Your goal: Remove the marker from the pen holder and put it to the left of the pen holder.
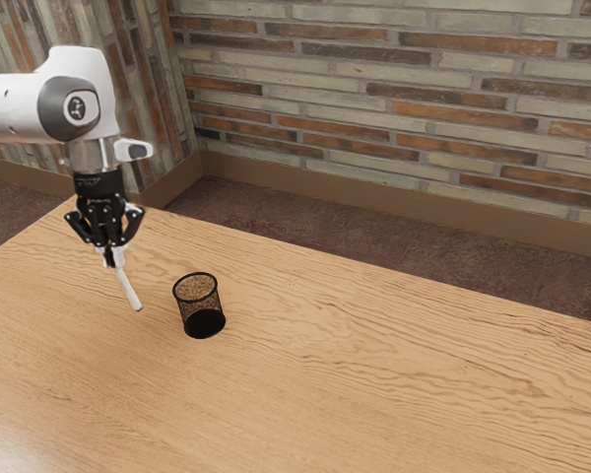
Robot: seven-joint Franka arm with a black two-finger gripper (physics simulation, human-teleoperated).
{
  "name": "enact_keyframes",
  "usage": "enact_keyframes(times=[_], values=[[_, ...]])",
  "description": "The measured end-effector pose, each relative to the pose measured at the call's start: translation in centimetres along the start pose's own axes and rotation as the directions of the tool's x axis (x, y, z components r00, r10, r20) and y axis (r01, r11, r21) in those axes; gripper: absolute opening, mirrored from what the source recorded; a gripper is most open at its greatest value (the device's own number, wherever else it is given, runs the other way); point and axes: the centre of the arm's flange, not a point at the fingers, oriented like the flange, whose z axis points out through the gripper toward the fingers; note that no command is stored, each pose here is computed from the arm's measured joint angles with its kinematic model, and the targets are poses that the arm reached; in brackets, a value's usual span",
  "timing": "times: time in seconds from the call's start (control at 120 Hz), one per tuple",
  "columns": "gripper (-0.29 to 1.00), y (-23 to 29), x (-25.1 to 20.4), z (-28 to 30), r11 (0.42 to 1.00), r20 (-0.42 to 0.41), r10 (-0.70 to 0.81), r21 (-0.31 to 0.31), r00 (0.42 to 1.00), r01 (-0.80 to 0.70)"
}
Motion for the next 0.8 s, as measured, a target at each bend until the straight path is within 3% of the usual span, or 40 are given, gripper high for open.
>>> enact_keyframes(times=[0.392, 0.567, 0.8], values=[[-0.05, -3.4, 3.2, 4.1, 0.995, -0.189, -0.104, -0.033, 0.976, 0.099], [-0.04, -5.3, 4.6, 4.6, 0.986, -0.328, -0.163, -0.076, 0.931, 0.147], [-0.03, -5.5, 5.2, 6.7, 0.971, -0.447, -0.233, -0.159, 0.864, 0.179]])
